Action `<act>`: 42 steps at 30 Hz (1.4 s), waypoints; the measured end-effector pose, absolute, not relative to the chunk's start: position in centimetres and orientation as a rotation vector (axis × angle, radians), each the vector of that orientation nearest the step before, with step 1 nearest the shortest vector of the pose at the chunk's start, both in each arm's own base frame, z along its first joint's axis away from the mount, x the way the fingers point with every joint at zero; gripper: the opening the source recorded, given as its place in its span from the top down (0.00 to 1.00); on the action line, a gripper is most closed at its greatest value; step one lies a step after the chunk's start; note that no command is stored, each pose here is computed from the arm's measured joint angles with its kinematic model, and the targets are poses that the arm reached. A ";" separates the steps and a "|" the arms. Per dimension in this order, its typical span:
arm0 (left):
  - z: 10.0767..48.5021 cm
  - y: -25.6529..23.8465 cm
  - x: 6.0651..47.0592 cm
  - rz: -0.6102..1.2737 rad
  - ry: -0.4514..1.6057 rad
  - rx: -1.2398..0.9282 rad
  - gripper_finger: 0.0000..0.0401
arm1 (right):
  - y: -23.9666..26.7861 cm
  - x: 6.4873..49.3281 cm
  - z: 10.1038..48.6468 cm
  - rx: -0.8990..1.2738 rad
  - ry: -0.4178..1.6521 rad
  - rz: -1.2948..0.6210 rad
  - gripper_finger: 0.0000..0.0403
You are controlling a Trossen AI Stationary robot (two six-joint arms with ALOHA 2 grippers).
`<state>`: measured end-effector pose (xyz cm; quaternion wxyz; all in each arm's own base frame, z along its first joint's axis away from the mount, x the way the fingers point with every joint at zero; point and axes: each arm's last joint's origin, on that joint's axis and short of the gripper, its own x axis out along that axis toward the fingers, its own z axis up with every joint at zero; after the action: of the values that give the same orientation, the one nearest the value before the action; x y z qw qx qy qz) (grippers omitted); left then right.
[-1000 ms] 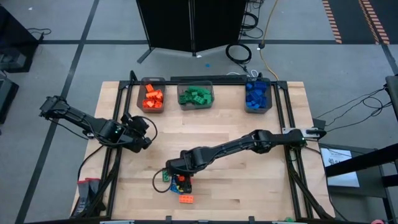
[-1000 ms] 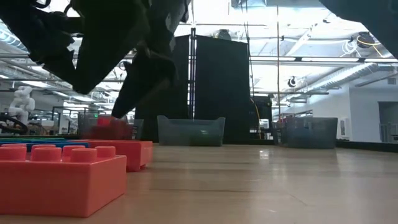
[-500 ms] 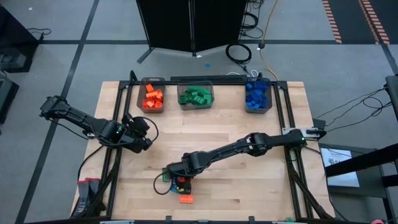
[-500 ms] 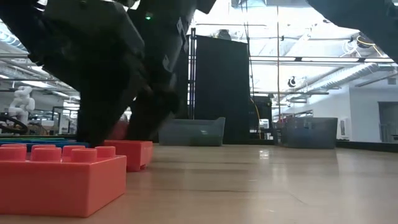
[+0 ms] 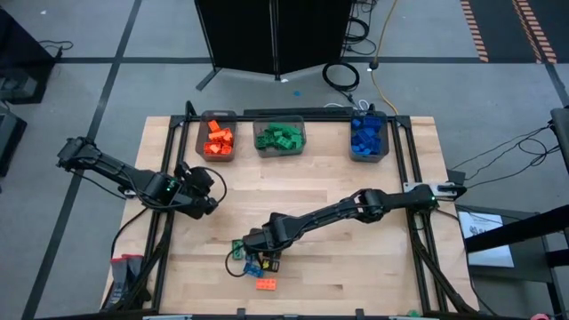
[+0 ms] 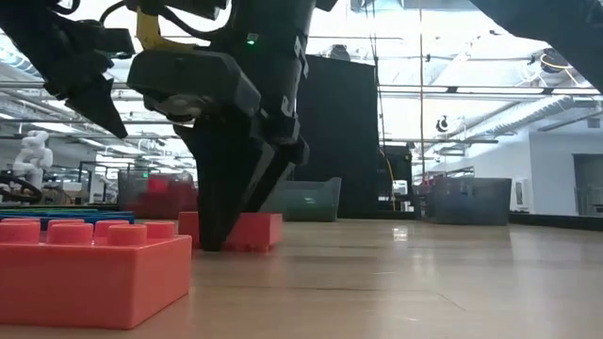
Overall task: Sort blocks
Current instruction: Put the orange game piece into the left black bin
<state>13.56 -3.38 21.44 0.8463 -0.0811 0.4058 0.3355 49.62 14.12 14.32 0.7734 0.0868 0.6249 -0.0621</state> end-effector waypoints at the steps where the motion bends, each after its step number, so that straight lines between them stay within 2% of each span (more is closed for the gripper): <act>1: 21.4 -3.4 13.6 0.708 0.857 -0.170 0.94 | 14.1 49.6 14.4 0.187 1.352 -0.137 0.71; 7: 21.4 -3.4 13.6 0.710 0.858 -0.167 0.94 | 13.2 49.7 15.4 0.192 1.342 -0.151 0.71; 10: 21.4 -3.4 13.6 0.710 0.857 -0.167 0.94 | 11.9 50.0 17.2 0.211 1.300 -0.164 0.71; 14: 21.4 -3.4 13.6 0.711 0.855 -0.167 0.94 | 9.2 50.0 20.9 0.221 1.204 -0.210 0.71; 18: 21.4 -3.4 13.6 0.711 0.854 -0.169 0.94 | 5.0 50.6 22.7 0.184 1.107 -0.280 0.71; 22: 21.4 -3.4 13.6 0.712 0.853 -0.171 0.94 | -0.2 51.8 24.5 0.208 0.947 -0.323 0.71; 30: 21.4 -3.4 13.6 0.737 0.839 -0.207 0.94 | -9.4 54.1 27.2 0.227 0.497 -0.435 0.71; 36: 21.5 -3.3 13.6 0.756 0.816 -0.191 0.94 | -14.7 54.8 26.9 0.275 0.265 -0.502 0.71; 42: 21.5 -3.3 13.6 0.767 0.805 -0.180 0.94 | -17.4 55.7 24.3 0.273 0.173 -0.523 0.71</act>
<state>13.62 -3.27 21.46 0.8457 -0.0852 0.3814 0.3634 55.66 -17.39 24.35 0.9531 0.1342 0.0852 -0.2574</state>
